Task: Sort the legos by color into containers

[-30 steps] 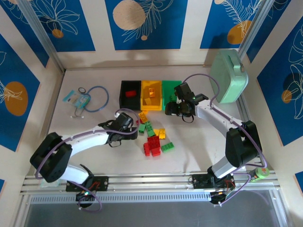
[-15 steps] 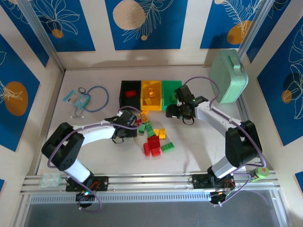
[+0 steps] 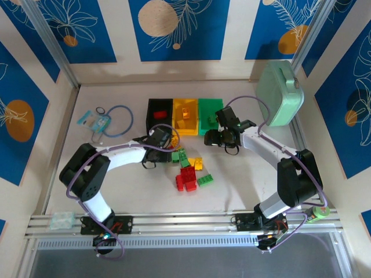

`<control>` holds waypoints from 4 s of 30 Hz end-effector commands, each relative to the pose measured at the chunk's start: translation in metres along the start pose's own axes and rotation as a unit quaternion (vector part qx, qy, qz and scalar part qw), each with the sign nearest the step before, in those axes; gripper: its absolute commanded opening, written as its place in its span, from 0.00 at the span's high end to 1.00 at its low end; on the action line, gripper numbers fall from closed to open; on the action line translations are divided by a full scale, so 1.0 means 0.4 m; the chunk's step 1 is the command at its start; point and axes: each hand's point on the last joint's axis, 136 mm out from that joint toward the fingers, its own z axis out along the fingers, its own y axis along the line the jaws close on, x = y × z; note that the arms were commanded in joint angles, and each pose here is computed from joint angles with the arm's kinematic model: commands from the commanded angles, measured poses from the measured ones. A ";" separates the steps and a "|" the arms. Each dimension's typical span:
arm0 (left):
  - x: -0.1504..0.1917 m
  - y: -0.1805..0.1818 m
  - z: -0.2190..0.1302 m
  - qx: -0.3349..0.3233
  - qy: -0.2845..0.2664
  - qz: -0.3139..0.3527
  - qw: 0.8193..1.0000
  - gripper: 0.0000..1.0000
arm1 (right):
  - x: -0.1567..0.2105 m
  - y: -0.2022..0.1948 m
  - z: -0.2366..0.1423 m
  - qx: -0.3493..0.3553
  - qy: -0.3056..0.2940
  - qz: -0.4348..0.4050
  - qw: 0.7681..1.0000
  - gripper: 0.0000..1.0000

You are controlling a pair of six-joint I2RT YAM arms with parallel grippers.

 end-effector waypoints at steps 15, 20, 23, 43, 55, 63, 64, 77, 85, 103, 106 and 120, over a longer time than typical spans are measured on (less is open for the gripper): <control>-0.229 -0.138 -0.219 0.100 -0.114 0.052 0.987 0.46 | 0.017 -0.146 -0.074 0.059 -0.048 0.110 0.991 0.27; -0.331 -0.265 -0.236 0.157 -0.130 0.083 0.976 0.46 | 0.029 -0.170 -0.110 0.049 -0.059 0.119 0.990 0.27; -0.383 -0.347 -0.210 0.186 -0.138 0.094 0.968 0.46 | 0.038 -0.168 -0.124 0.039 -0.062 0.113 0.991 0.27; -0.542 -0.558 -0.123 0.196 -0.128 0.162 0.959 0.14 | 0.074 -0.140 -0.155 -0.018 -0.080 0.095 0.992 0.25; -0.491 -0.488 -0.267 0.204 -0.181 0.164 0.948 0.07 | 0.109 -0.068 -0.142 -0.044 -0.057 0.022 0.997 0.23; -0.368 -0.382 -0.277 0.195 -0.181 0.144 0.953 0.09 | 0.238 0.004 -0.083 -0.034 0.024 -0.063 0.997 0.21; -0.349 -0.365 -0.271 0.190 -0.179 0.141 0.955 0.09 | 0.259 0.010 -0.075 -0.029 0.036 -0.074 0.996 0.21; -0.187 -0.232 -0.211 0.154 -0.148 0.112 0.970 0.10 | 0.421 0.043 0.002 0.009 0.138 -0.130 0.982 0.14; -0.155 -0.206 -0.196 0.147 -0.142 0.104 0.973 0.11 | 0.431 0.061 0.030 0.038 0.154 -0.156 0.975 0.15; -0.125 -0.171 -0.184 0.131 -0.139 0.100 0.976 0.12 | 0.413 -0.030 0.056 0.112 0.162 -0.076 0.977 0.23; -0.123 -0.170 -0.185 0.132 -0.139 0.099 0.976 0.12 | 0.396 -0.071 0.048 0.128 0.157 -0.033 0.979 0.27; -0.114 -0.157 -0.194 0.132 -0.145 0.094 0.976 0.13 | 0.373 -0.050 0.032 0.106 0.133 -0.043 0.984 0.18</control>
